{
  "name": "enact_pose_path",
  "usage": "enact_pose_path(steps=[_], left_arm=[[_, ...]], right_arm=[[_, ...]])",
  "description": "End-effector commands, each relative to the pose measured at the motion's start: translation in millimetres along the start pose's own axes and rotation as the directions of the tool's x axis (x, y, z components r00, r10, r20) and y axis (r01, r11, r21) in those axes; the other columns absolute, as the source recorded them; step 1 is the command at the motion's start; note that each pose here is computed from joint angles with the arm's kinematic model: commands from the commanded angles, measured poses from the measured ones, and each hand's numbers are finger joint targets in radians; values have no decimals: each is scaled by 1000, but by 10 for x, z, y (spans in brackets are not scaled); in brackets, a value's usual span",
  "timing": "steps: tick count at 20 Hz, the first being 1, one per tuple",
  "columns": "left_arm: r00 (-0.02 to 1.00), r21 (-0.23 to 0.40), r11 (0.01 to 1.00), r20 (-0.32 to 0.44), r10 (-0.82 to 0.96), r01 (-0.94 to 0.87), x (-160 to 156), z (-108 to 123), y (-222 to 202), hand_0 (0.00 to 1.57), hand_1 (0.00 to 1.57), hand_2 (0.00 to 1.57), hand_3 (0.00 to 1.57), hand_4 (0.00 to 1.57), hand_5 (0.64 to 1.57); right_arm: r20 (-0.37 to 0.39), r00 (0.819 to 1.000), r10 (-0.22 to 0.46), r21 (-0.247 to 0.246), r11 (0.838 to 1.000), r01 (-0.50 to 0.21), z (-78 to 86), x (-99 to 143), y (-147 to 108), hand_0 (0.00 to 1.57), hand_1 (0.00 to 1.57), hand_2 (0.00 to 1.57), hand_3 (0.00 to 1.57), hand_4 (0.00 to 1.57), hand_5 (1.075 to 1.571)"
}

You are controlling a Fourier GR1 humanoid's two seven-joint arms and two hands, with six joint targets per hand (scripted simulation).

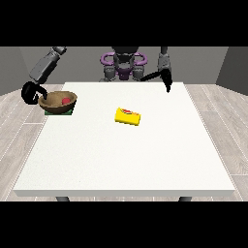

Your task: Pick the cup and pour the ball into the bowl, then pick the bowl and place it on the pad

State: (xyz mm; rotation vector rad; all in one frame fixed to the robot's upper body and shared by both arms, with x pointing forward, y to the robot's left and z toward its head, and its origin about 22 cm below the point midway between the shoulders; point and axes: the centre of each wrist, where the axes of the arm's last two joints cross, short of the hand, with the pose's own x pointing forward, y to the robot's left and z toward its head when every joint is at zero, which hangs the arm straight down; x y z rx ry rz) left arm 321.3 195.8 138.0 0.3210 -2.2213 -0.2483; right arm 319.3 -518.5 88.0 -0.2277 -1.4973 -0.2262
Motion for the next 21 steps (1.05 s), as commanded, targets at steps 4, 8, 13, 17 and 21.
enact_pose_path(steps=[4, 8, 13, 17, 21], left_arm=[[999, -7, 1000, 37, -11, 12, 126, 0, 37, 0, 0, 0, 0, 0, 1565], [998, 24, 1000, 54, 10, -12, 213, -64, 108, 0, 0, 0, 0, 0, 1566], [999, 31, 1000, 41, -5, 4, 171, 30, 260, 0, 0, 0, 0, 0, 1567], [1000, 57, 998, -6, 20, -19, 221, 210, 50, 0, 0, 0, 0, 0, 1569], [993, 26, 1000, -116, 9, -6, -118, 358, 9, 0, 0, 0, 0, 0, 1569]], right_arm=[[-68, 992, 108, -160, 980, -118, 106, 308, -349, 1103, 1103, 1045, 872, 0, 1539], [20, 991, 134, -180, 975, -128, 45, 524, -322, 0, 0, 427, 334, 0, 1481], [-6, 991, 134, -157, 979, -133, 74, 366, -317, 0, 0, 376, 158, 0, 1488], [9, 988, 152, -126, 981, -150, 141, 679, -515, 0, 0, 255, 56, 0, 1493], [5, 994, 109, -50, 993, -109, 199, 1102, -661, 0, 0, 189, 288, 0, 1503]])
